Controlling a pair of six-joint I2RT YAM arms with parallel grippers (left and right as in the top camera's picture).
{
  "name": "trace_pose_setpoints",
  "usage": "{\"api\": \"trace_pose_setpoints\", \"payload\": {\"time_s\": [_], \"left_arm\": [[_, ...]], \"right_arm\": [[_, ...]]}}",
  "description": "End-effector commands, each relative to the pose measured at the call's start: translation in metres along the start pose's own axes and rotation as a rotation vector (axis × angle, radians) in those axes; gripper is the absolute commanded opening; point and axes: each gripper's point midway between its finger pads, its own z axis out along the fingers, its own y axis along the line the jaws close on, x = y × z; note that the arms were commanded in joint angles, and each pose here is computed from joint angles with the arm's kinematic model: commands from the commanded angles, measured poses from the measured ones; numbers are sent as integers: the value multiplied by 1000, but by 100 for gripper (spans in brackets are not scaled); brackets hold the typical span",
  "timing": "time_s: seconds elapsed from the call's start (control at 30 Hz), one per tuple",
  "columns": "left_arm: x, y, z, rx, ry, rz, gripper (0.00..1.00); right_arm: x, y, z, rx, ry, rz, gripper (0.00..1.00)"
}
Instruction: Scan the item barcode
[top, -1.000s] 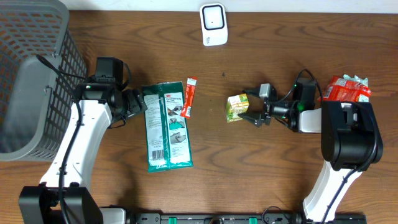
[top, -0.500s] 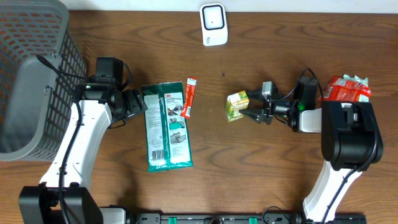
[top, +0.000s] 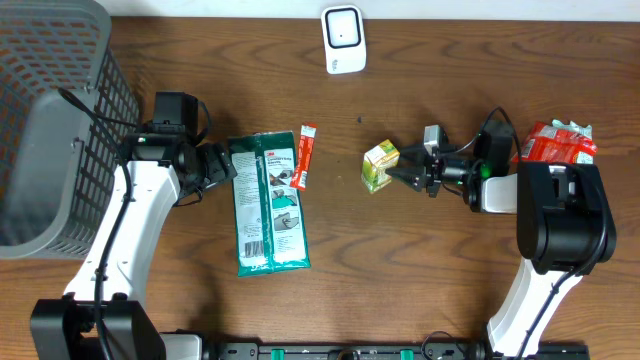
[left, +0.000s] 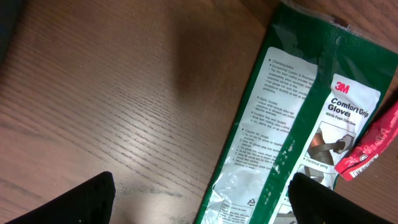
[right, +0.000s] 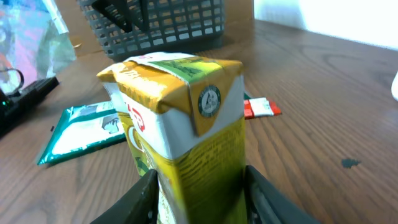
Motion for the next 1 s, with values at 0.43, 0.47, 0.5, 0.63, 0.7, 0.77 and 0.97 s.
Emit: {"api": "trace_pose_setpoints", "payload": {"time_s": [0.43, 0.47, 0.5, 0.63, 0.7, 0.77, 0.97], "left_arm": [[-3, 2, -2, -9, -12, 7, 90], [-3, 2, -2, -9, -12, 7, 90], [-3, 2, -2, -9, -12, 7, 90], [-3, 2, -2, -9, -12, 7, 90], [-3, 2, -2, -9, -12, 7, 90], [-3, 2, -2, -9, -12, 7, 90], [-3, 2, -2, -9, -12, 7, 90]], "right_arm": [[0, -1, -1, -8, -5, 132, 45], [0, -2, -1, -6, -5, 140, 48], [0, -4, -2, 8, -3, 157, 52], [1, -14, -13, 61, -4, 163, 53], [4, -24, -21, 117, 0, 193, 55], [6, -35, -31, 177, 1, 236, 55], [13, -51, -41, 282, -7, 448, 44]]}}
